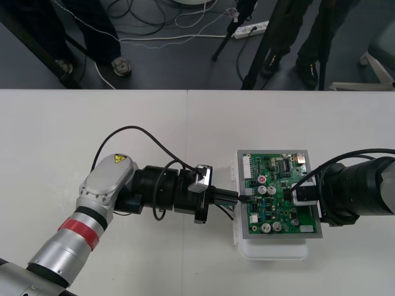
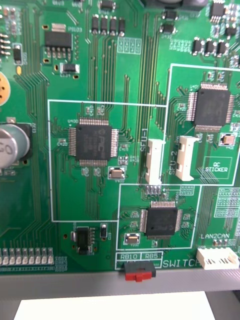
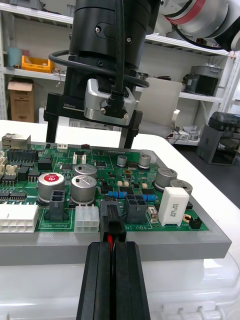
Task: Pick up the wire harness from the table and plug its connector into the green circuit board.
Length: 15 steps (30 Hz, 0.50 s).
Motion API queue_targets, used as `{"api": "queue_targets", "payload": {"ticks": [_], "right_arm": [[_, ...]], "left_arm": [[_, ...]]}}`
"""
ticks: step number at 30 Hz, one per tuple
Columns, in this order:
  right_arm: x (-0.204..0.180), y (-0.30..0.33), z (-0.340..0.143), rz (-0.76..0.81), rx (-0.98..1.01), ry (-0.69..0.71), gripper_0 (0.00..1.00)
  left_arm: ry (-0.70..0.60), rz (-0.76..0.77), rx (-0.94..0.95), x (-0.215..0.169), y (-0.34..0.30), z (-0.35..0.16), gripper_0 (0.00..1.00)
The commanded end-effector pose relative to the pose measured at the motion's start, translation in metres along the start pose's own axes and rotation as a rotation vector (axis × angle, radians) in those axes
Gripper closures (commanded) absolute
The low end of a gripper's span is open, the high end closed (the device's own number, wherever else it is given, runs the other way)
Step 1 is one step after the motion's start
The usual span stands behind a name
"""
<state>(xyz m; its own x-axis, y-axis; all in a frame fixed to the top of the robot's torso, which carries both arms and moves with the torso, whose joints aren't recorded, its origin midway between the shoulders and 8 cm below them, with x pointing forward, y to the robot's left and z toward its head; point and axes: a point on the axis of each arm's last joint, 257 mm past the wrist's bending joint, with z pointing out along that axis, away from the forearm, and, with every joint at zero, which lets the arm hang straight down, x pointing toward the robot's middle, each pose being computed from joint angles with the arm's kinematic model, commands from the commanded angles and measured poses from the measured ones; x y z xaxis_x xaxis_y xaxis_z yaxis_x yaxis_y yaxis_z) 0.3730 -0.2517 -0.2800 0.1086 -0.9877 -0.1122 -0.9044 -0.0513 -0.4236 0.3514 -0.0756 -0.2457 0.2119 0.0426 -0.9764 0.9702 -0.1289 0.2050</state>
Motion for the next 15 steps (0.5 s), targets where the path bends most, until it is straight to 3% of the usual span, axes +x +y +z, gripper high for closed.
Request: {"api": "queue_targets", "payload": {"ticks": [1, 3, 4, 5, 6, 7, 15], "right_arm": [[-0.015, -0.011, -0.005, 0.020, 0.031, -0.020, 0.00], [-0.014, -0.011, -0.005, 0.020, 0.031, -0.019, 0.00], [-0.014, -0.011, -0.005, 0.020, 0.031, -0.019, 0.00], [-0.014, -0.012, -0.005, 0.020, 0.033, -0.017, 0.00], [-0.014, -0.012, -0.005, 0.020, 0.033, -0.017, 0.00], [-0.013, -0.012, -0.005, 0.019, 0.033, -0.016, 0.00], [-0.013, -0.012, -0.005, 0.018, 0.033, -0.015, 0.00]], "left_arm": [[-0.039, 0.102, 0.013, -0.025, 0.008, 0.029, 1.00], [-0.040, 0.100, 0.013, -0.025, 0.008, 0.029, 1.00], [-0.044, 0.097, 0.012, -0.026, 0.009, 0.029, 0.91], [-0.047, 0.097, 0.008, -0.027, 0.010, 0.028, 0.29], [-0.049, 0.099, 0.005, -0.027, 0.010, 0.028, 0.10], [-0.053, 0.099, 0.000, -0.028, 0.012, 0.027, 0.00], [-0.044, 0.099, -0.010, -0.025, 0.015, 0.017, 0.00]]}}
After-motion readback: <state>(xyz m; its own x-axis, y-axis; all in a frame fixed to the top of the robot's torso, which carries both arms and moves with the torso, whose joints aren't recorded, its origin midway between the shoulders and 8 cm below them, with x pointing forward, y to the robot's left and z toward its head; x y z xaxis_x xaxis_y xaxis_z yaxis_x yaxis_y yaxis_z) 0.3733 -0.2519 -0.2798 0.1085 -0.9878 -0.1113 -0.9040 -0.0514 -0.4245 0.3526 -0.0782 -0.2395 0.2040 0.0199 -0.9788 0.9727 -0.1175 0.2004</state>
